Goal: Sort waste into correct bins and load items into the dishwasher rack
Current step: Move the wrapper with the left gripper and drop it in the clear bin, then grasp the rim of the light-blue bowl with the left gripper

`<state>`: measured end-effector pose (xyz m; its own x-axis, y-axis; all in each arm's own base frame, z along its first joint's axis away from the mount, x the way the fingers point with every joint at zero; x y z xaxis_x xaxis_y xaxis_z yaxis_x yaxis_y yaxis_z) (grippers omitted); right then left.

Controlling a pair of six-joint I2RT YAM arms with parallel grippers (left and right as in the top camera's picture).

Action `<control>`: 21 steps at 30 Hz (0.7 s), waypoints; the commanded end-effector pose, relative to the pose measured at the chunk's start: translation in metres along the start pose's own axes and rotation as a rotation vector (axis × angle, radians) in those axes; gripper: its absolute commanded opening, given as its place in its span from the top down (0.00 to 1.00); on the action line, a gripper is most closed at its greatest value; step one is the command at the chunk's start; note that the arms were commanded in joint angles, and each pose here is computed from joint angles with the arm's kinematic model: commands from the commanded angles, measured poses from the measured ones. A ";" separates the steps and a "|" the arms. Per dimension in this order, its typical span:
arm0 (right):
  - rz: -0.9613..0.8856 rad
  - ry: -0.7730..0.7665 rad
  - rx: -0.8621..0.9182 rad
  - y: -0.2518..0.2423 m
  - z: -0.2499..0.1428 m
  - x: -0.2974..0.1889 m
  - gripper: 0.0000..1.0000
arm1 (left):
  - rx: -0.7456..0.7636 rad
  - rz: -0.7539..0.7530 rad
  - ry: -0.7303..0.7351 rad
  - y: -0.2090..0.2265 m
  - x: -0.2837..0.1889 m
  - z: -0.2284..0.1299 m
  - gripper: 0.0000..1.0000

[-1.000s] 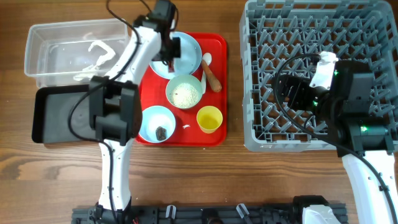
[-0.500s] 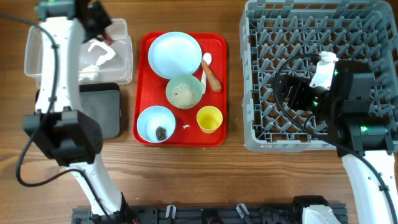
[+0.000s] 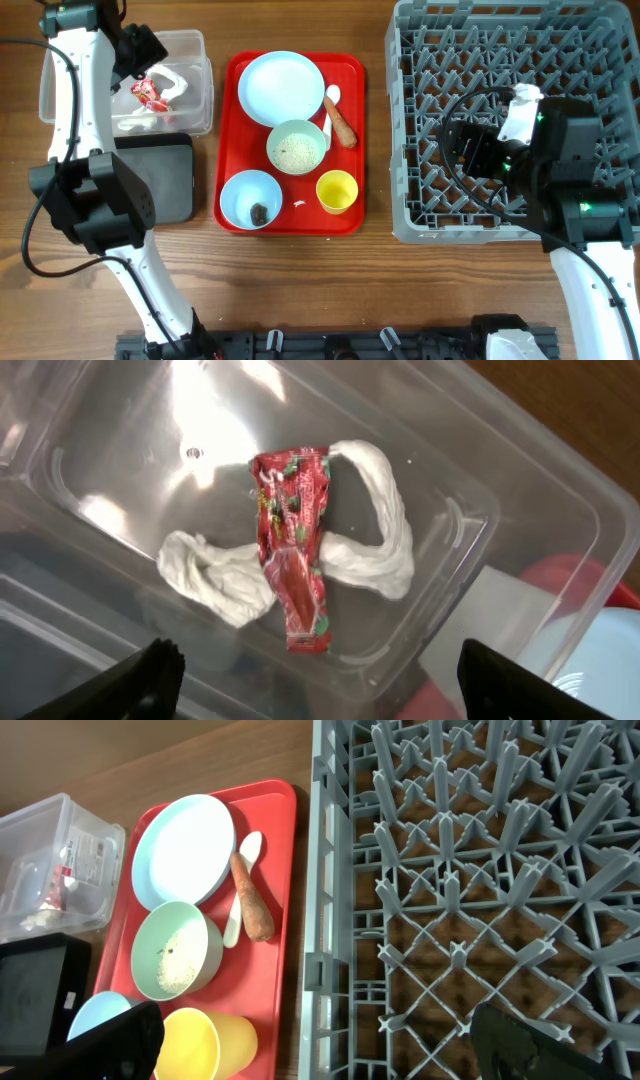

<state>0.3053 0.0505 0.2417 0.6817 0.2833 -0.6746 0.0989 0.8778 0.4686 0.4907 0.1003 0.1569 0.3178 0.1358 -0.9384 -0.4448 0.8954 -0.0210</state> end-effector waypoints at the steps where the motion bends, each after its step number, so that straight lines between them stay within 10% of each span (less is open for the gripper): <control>1: 0.024 0.005 0.000 0.007 0.002 -0.001 0.00 | 0.093 -0.165 -0.013 -0.022 -0.047 -0.007 0.09; 11: 0.023 0.006 0.000 0.007 0.002 -0.001 0.00 | 0.179 -0.300 0.042 -0.015 -0.174 -0.080 0.07; 21: 0.026 0.001 0.000 0.008 0.003 -0.001 0.00 | 0.258 -0.275 0.170 -0.020 -0.194 -0.145 0.08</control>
<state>0.3048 0.0505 0.2413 0.6796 0.2833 -0.6767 0.1003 0.8779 0.4683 0.3250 0.0166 0.3064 0.3165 -0.1486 -0.9369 -0.2010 0.9547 -0.2194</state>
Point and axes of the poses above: each gripper's point midway between its finger pads, its own x axis out along the fingers, its own y axis along the line the jaws close on, z = x × y, the point moved 1 cm from there along -x, back along the fingers, and after that the axes turned 10 degrees about x, right-handed, at the moved point
